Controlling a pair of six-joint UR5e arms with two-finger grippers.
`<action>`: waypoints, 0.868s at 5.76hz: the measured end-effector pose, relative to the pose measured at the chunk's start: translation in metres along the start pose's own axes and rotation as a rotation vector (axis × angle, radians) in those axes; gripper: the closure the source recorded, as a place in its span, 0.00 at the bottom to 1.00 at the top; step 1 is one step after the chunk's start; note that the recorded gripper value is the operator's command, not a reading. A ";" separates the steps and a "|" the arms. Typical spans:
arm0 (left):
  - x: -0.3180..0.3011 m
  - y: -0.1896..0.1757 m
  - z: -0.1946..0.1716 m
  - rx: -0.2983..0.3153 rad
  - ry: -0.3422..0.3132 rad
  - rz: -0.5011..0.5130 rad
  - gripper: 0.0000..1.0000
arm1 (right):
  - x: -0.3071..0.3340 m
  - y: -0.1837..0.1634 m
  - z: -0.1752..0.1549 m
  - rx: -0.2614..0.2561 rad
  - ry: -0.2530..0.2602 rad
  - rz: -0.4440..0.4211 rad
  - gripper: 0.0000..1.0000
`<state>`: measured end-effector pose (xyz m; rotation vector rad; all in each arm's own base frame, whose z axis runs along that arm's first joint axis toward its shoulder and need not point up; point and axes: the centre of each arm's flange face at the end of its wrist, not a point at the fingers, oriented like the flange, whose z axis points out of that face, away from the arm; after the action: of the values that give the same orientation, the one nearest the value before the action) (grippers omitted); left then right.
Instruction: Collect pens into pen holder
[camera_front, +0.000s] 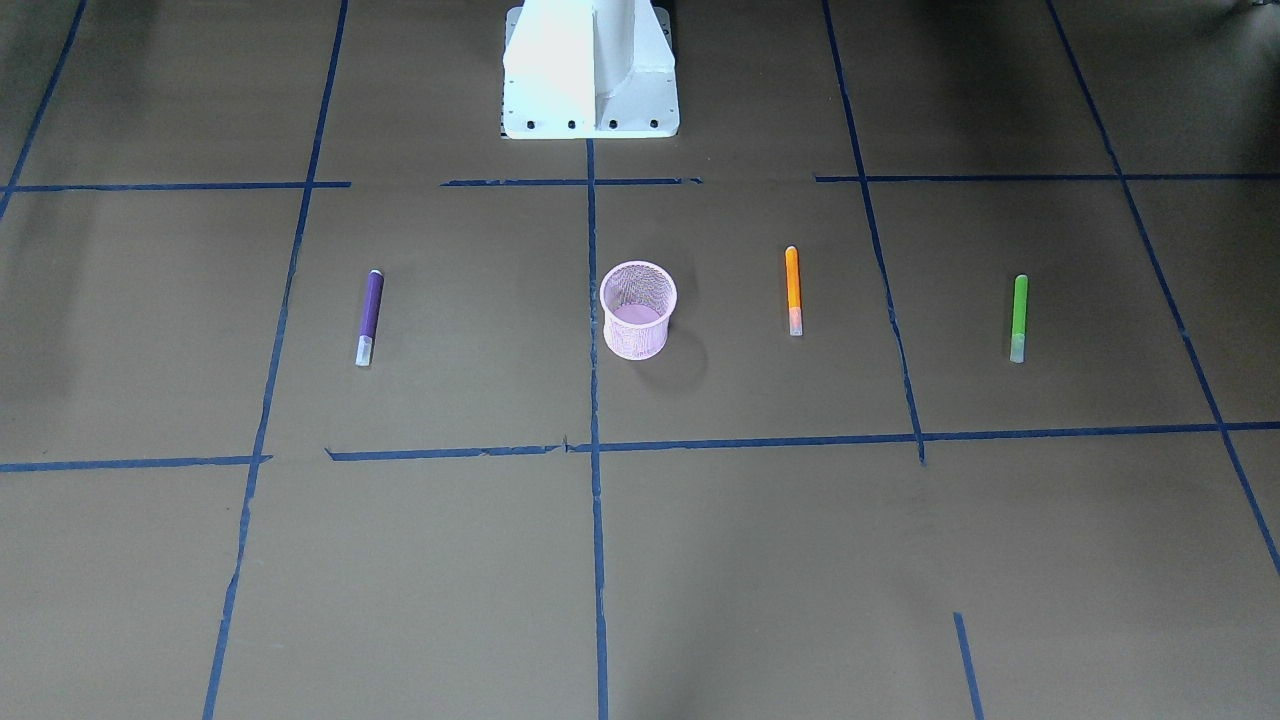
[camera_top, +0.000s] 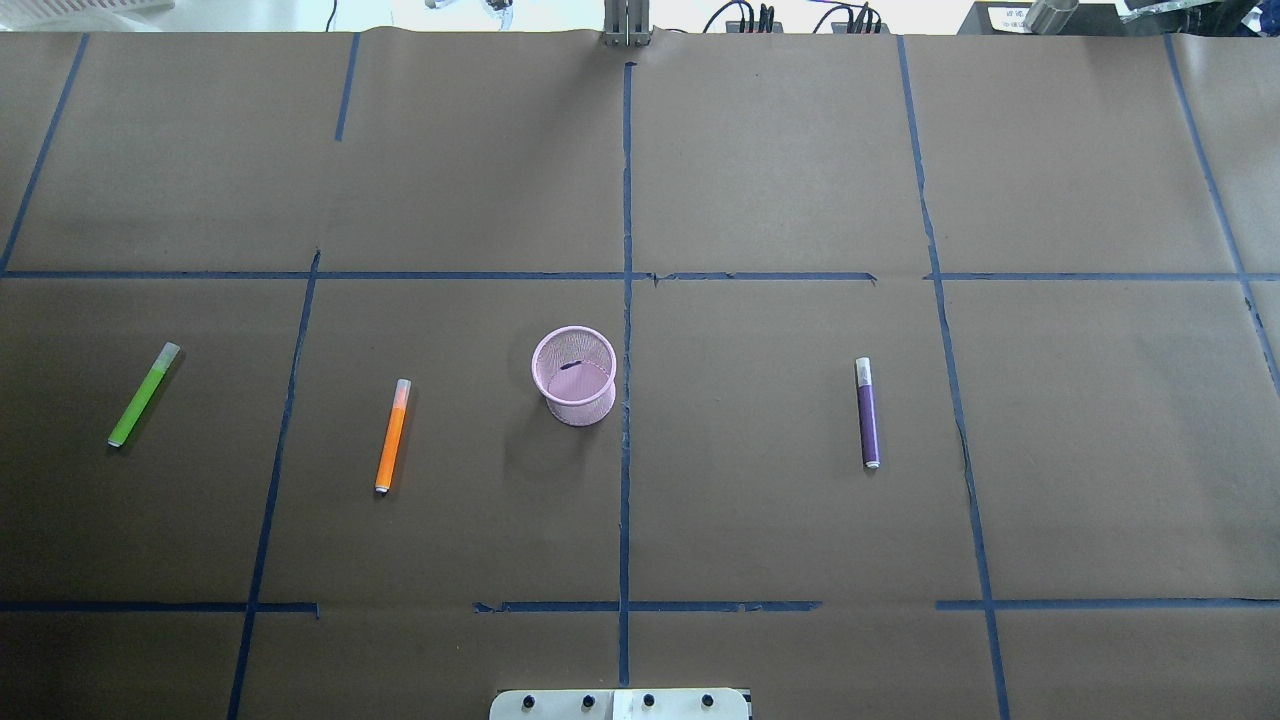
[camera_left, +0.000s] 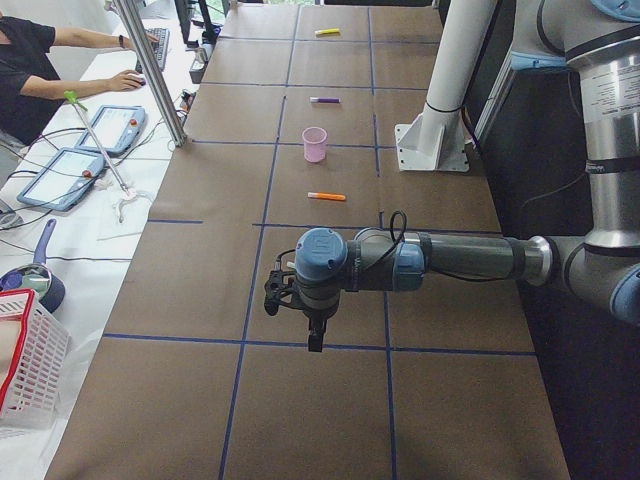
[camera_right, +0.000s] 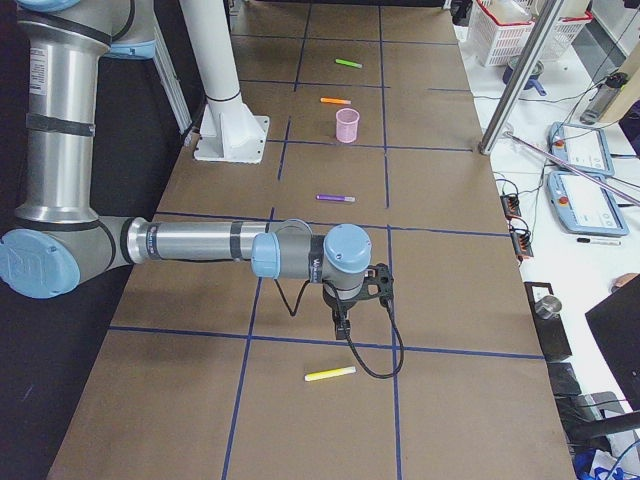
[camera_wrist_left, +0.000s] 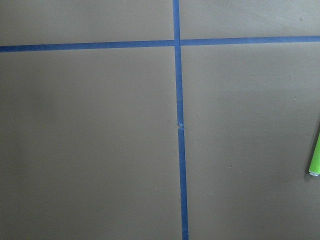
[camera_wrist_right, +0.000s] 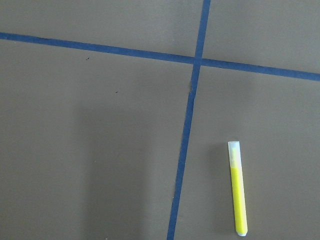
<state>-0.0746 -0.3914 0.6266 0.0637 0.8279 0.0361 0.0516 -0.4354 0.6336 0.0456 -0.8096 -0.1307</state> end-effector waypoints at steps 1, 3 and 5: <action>0.015 -0.010 0.010 -0.016 0.002 0.021 0.00 | 0.000 0.001 0.001 -0.001 -0.001 0.000 0.00; 0.108 -0.065 0.056 -0.104 0.015 0.165 0.00 | 0.000 0.002 0.000 0.000 -0.002 0.000 0.00; 0.205 -0.099 0.110 -0.183 0.007 0.304 0.00 | 0.000 0.002 0.000 0.000 -0.003 0.000 0.00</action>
<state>0.1461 -0.4828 0.5431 0.0169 0.8133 0.3981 0.0514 -0.4331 0.6338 0.0452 -0.8122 -0.1305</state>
